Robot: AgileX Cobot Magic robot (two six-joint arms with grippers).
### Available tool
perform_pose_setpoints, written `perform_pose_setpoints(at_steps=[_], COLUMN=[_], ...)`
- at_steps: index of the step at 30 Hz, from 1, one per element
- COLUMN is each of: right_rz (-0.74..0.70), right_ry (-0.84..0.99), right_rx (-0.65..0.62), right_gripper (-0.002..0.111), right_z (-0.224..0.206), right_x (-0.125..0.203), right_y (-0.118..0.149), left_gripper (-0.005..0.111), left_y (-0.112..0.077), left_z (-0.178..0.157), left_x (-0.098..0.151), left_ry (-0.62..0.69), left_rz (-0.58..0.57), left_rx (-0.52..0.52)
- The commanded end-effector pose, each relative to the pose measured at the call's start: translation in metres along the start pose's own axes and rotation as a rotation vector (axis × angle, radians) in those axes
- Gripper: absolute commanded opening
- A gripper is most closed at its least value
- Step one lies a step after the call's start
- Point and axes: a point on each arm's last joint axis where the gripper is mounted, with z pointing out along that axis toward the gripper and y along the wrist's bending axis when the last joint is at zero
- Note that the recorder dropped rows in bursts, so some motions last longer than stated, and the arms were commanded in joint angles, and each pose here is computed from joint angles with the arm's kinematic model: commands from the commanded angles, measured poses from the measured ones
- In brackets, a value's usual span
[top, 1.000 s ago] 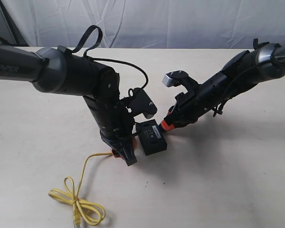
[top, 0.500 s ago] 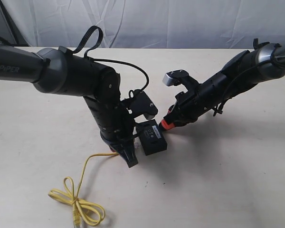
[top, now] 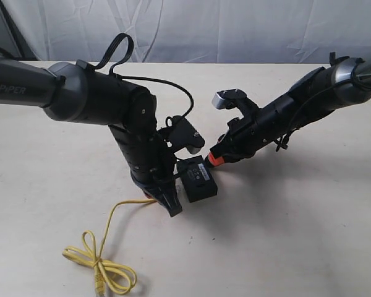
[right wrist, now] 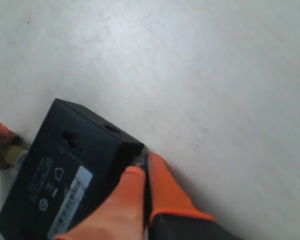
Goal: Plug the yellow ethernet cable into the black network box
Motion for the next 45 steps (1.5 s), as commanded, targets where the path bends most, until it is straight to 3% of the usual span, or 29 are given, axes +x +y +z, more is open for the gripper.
perform_pose_setpoints(at_steps=[1,5,21,28,45], right_rz=[-0.001,-0.001,0.001,0.008,0.014], right_ry=[-0.011,0.003,0.088,0.109,0.099], right_rx=[-0.014,-0.08,-0.039,-0.112,-0.117], right_gripper=[-0.001,-0.001,-0.001,-0.001,-0.001], right_z=[0.004,0.01,0.006,0.005,0.006], right_x=[-0.003,-0.002,0.009,0.011,0.009], right_y=[-0.004,-0.003,-0.014,-0.008,-0.007], left_gripper=[0.0,0.0,0.0,0.0,0.0], left_y=[-0.001,-0.001,-0.003,-0.002,0.003], left_z=[0.003,0.003,-0.009,-0.012,-0.003], left_x=[0.0,-0.001,-0.002,-0.004,-0.005], left_ry=[-0.003,-0.007,-0.027,-0.049,-0.048], left_rz=[-0.023,-0.023,-0.062,-0.049,-0.018], left_rx=[0.011,0.009,0.01,-0.003,-0.037])
